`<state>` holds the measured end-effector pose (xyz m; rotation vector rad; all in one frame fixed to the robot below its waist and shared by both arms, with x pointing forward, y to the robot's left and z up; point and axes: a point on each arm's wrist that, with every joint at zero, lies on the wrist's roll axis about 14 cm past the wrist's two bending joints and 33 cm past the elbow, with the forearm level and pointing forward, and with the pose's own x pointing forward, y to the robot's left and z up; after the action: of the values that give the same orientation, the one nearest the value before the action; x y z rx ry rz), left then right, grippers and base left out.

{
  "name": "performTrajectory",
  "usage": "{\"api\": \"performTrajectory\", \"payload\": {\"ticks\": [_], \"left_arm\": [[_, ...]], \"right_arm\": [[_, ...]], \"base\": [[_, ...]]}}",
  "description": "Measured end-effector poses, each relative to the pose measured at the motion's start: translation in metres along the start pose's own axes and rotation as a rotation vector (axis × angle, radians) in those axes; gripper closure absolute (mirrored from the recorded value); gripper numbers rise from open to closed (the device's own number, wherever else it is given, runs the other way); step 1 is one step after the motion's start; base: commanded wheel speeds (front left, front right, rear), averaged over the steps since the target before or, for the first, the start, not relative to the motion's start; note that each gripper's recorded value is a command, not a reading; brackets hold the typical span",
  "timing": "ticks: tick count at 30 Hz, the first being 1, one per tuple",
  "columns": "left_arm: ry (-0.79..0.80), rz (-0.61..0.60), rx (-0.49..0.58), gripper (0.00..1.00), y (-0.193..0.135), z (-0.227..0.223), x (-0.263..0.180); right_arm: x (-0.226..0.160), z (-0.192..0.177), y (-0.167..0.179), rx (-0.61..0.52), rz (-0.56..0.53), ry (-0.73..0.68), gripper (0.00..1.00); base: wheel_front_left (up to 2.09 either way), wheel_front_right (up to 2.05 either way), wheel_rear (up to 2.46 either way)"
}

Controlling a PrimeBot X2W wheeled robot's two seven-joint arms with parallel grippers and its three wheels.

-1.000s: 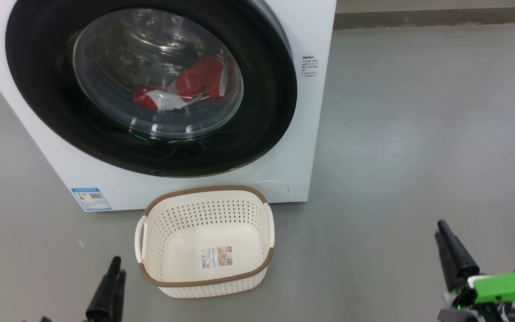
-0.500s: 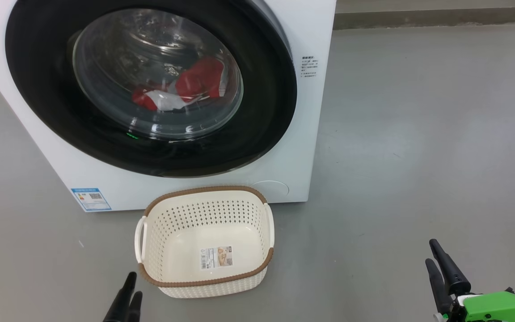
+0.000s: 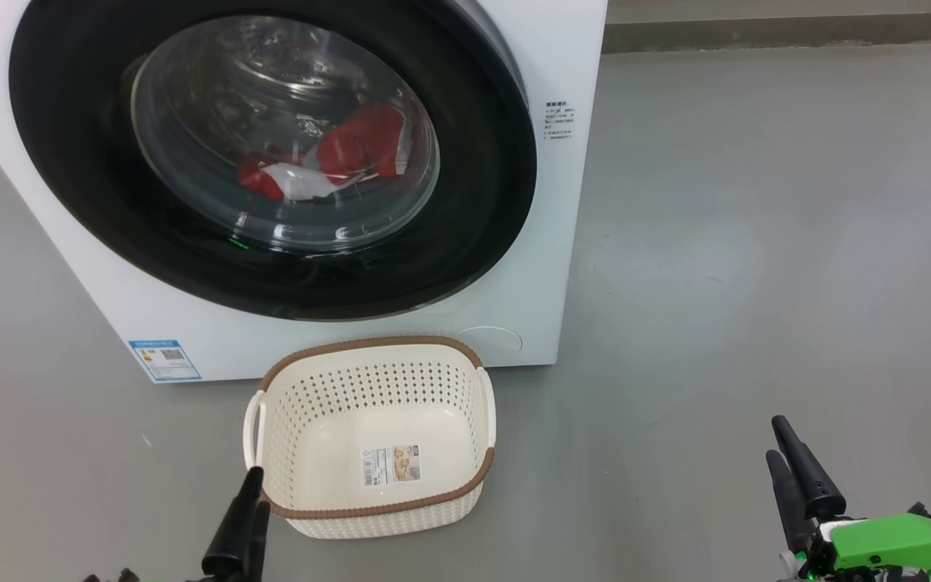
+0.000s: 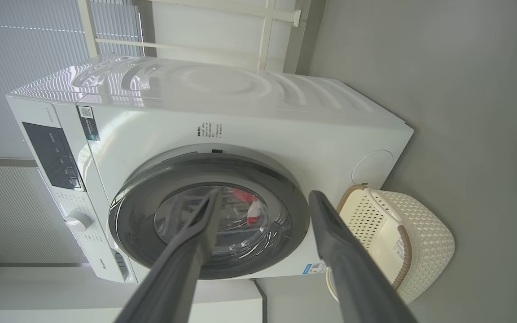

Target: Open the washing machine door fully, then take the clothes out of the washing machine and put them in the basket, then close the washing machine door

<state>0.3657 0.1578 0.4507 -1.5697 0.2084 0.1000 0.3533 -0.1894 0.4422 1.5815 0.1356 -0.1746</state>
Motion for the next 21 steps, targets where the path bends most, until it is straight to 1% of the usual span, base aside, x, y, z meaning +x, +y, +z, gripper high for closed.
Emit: {"api": "performTrajectory", "payload": {"ticks": [3,10,18,21], "left_arm": [[0.001,-0.006,0.045,0.00,-0.003,-0.002,0.001],[0.013,-0.048,0.151,0.00,-0.021,-0.006,0.009],[0.016,-0.061,0.277,0.00,-0.029,-0.011,0.011],[0.018,-0.082,0.324,0.00,-0.036,-0.014,0.013]], "right_arm": [[0.001,-0.003,0.004,-0.024,0.012,0.007,0.00],[0.003,-0.003,0.011,-0.078,0.033,0.006,0.00],[0.003,-0.003,0.020,-0.186,0.058,0.004,0.00],[0.004,-0.003,0.024,-0.219,0.071,0.003,0.00]], "base": [[0.00,0.00,0.00],[0.00,0.00,0.00],[0.00,0.00,0.00],[0.00,0.00,0.00]]}}
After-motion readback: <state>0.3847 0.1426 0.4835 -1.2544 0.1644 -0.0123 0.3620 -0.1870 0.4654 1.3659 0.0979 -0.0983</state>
